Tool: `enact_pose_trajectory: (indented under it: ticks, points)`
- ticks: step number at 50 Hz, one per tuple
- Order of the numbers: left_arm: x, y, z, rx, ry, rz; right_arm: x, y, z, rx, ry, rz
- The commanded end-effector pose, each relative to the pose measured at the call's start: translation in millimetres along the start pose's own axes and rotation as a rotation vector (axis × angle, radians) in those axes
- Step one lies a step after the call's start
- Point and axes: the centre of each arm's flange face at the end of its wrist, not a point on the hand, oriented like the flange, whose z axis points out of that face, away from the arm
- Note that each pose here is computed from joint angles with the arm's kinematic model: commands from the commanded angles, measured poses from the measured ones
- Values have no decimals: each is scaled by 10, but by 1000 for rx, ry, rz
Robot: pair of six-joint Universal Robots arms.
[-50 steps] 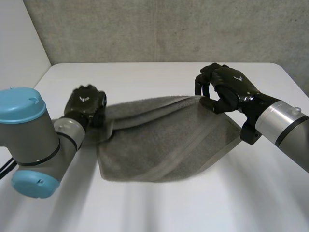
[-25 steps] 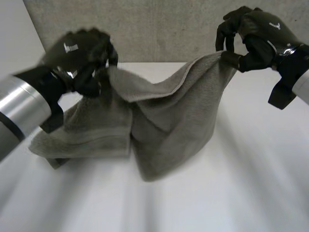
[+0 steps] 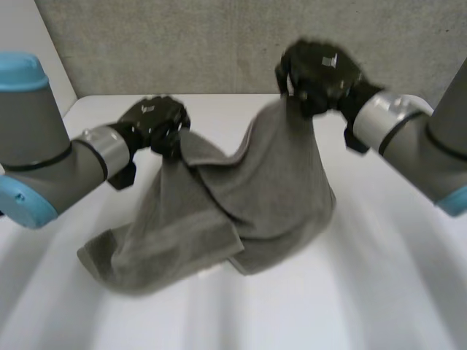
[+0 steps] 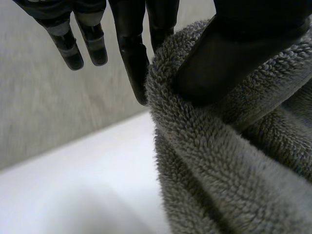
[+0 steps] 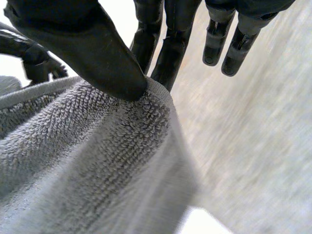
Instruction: Fold the towel.
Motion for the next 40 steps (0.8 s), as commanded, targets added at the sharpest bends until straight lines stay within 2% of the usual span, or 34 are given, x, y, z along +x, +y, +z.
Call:
enact_pose_trajectory:
  ticks: [1,5,7,10,12,18,28,40]
  points:
    - [222,-625,-217,189,119,76,72,-850,-87,244,85,-113]
    - [243,-489,-225,177,141,74,8,-745,-107,218,67,-101]
    - [228,-249,-163,141,137,62,-46,-473,-145,143,53,-74]
    - [212,-105,-126,110,137,49,-104,-235,-178,77,40,-49]
    - [194,160,-80,39,135,23,-132,-121,-187,45,32,-36]
    - [80,443,-11,-31,112,1,-159,235,-234,-55,29,-28]
    - [-214,519,-6,-59,1,15,29,537,-288,-130,80,-39]
    - [-51,546,-376,-137,5,-17,243,781,-373,-204,157,-57]
